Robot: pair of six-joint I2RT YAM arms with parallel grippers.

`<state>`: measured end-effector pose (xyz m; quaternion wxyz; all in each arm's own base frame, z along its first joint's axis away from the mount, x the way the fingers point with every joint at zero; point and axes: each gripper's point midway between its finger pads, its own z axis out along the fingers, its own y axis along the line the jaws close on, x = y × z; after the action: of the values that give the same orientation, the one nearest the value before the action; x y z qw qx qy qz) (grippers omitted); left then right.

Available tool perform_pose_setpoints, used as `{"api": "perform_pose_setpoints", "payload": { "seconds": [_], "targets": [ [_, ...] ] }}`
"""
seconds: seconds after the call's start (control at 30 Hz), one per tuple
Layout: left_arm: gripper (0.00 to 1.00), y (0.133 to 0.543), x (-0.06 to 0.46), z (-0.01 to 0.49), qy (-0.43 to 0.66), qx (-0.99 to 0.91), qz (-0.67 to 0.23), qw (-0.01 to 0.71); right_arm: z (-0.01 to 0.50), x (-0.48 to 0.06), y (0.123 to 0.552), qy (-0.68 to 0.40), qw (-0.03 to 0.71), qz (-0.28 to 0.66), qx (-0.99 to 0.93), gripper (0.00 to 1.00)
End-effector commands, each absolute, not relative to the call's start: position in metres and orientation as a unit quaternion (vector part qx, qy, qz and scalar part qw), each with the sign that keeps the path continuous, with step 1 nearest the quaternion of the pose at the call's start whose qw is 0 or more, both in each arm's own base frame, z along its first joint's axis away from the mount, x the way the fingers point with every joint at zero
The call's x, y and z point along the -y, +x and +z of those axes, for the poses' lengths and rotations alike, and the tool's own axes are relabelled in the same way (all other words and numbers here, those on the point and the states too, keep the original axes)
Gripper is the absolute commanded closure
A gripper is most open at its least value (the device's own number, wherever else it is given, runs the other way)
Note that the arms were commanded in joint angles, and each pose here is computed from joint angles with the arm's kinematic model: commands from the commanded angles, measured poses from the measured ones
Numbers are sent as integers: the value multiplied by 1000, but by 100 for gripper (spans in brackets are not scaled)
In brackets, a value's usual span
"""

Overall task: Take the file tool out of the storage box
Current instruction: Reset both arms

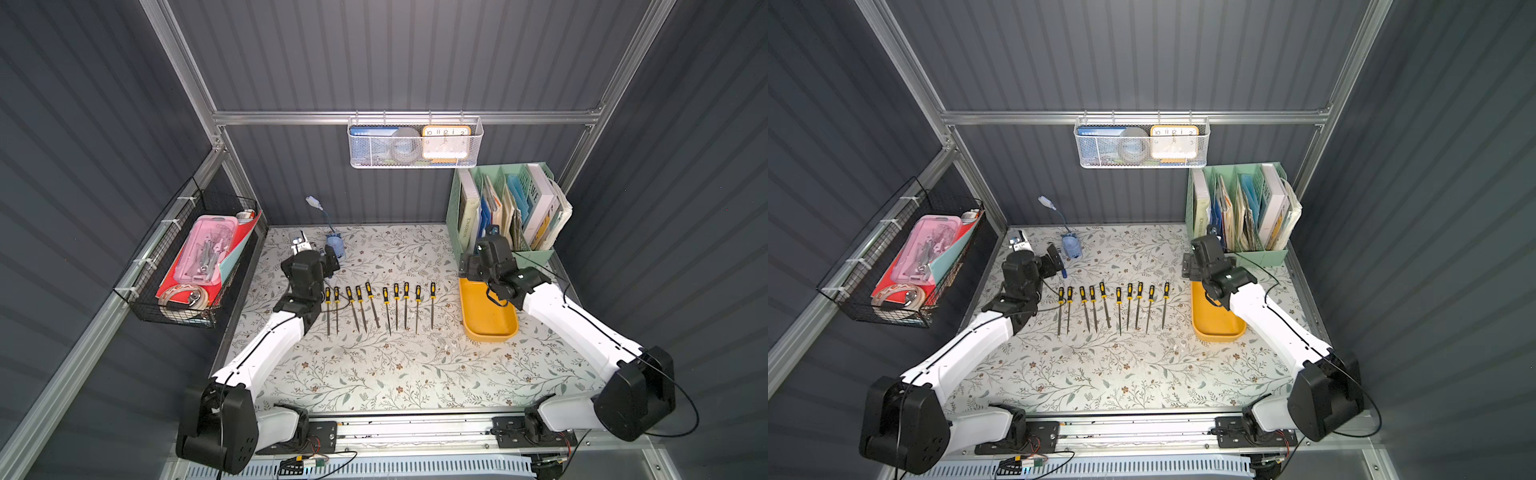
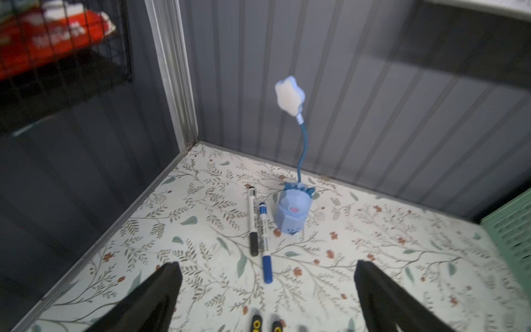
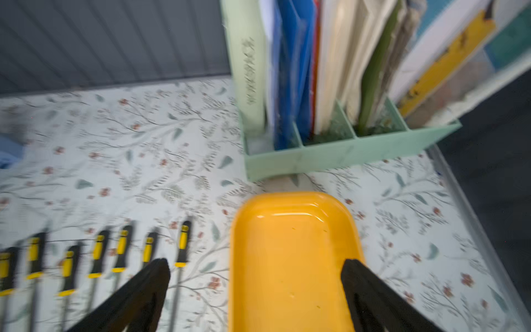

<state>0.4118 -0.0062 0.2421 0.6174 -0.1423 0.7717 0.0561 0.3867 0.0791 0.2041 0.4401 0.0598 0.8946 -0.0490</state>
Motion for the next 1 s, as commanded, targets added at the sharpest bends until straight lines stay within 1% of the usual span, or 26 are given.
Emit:
{"api": "perform_pose_setpoints", "payload": {
  "seconds": [0.0, 0.1, 0.17, 0.33, 0.43, 0.53, 0.6, 0.7, 0.8, 0.87, 0.97],
  "targets": [
    [0, 413, -18, 267, -155, -705, 80, 688, 182, -31, 377, 91, 447, -114, -883, 1],
    [0, 416, -33, 241, -172, -699, 77, 690, 165, 4, 367, 143, 448, -116, -875, 1],
    [0, 414, -33, 234, -159, -683, 70, 710, 151, 15, 364, 143, 457, -115, -870, 1],
    [0, 415, -32, 224, -137, -655, 59, 741, 130, 14, 367, 77, 507, -124, -850, 1],
    [0, 414, -30, 220, -119, -648, 65, 749, 122, 20, 371, 81, 525, -113, -839, 1],
    [0, 409, -31, 219, -95, -634, 55, 766, 122, 20, 381, 80, 571, -95, -812, 1],
    [0, 411, -32, 215, -83, -635, 43, 767, 120, 22, 388, 93, 572, -85, -811, 1],
    [0, 408, -35, 210, -76, -629, 32, 773, 107, 15, 391, 72, 576, -64, -812, 1],
    [0, 411, -32, 201, -62, -632, 25, 772, 98, 23, 388, 95, 574, -61, -811, 1],
    [0, 421, -31, 196, -51, -648, 21, 760, 99, 29, 390, 105, 593, -75, -795, 1],
    [0, 425, -31, 194, -50, -652, 19, 756, 99, 30, 391, 109, 592, -75, -795, 1]
  ]
}}
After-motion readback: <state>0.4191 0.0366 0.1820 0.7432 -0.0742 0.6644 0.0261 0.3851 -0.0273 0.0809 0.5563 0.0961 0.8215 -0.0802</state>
